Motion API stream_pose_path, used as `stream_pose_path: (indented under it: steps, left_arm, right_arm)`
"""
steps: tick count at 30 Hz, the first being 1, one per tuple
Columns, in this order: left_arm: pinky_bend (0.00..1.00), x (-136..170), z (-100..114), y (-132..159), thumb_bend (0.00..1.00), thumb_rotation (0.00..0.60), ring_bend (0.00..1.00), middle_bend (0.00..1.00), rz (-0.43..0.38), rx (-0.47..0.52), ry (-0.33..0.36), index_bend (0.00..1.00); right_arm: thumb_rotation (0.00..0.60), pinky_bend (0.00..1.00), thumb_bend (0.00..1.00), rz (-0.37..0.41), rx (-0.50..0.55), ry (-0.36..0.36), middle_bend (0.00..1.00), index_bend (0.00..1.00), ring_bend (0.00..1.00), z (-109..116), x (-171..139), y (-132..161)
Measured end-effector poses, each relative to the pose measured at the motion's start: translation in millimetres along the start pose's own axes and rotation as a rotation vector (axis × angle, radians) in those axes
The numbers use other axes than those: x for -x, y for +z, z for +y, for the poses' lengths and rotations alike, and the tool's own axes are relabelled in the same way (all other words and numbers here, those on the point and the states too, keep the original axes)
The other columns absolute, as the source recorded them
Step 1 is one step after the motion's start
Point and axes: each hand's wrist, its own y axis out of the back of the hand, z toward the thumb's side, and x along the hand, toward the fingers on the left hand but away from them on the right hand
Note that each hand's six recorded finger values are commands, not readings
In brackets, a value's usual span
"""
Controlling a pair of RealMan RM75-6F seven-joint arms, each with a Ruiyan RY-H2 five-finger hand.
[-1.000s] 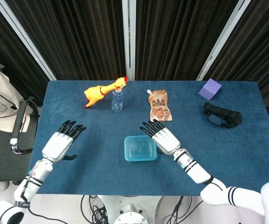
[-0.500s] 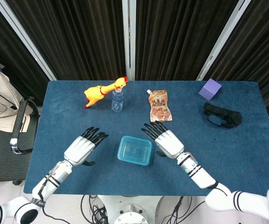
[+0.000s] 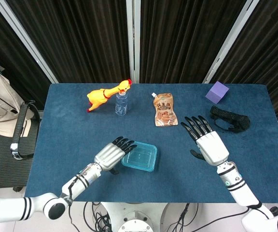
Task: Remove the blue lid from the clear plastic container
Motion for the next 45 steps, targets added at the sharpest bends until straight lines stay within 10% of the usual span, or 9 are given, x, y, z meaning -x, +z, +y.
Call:
stream_pose_path:
  steps: [16, 29, 45]
  left_arm:
    - [0.0, -46.2, 4.9, 12.8, 0.0, 0.6, 0.0, 0.01, 0.062, 0.051, -0.08, 0.01]
    - [0.1, -61.4, -7.1, 7.9, 0.0, 0.6, 0.2, 0.34, 0.084, 0.135, -0.106, 0.25]
    - [0.1, -65.6, -9.5, 6.3, 0.0, 0.6, 0.2, 0.34, 0.088, 0.155, -0.106, 0.25]
  right_arm:
    - [0.6, 0.0, 0.05, 0.079, 0.069, 0.029, 0.0, 0.0, 0.0, -23.7, -8.8, 22.2]
    - [0.6, 0.0, 0.04, 0.215, 0.161, 0.056, 0.0, 0.0, 0.0, -75.2, 3.4, 73.5]
    - [0.6, 0.0, 0.04, 0.316, 0.197, 0.003, 0.0, 0.0, 0.0, -111.5, 18.1, 103.9]
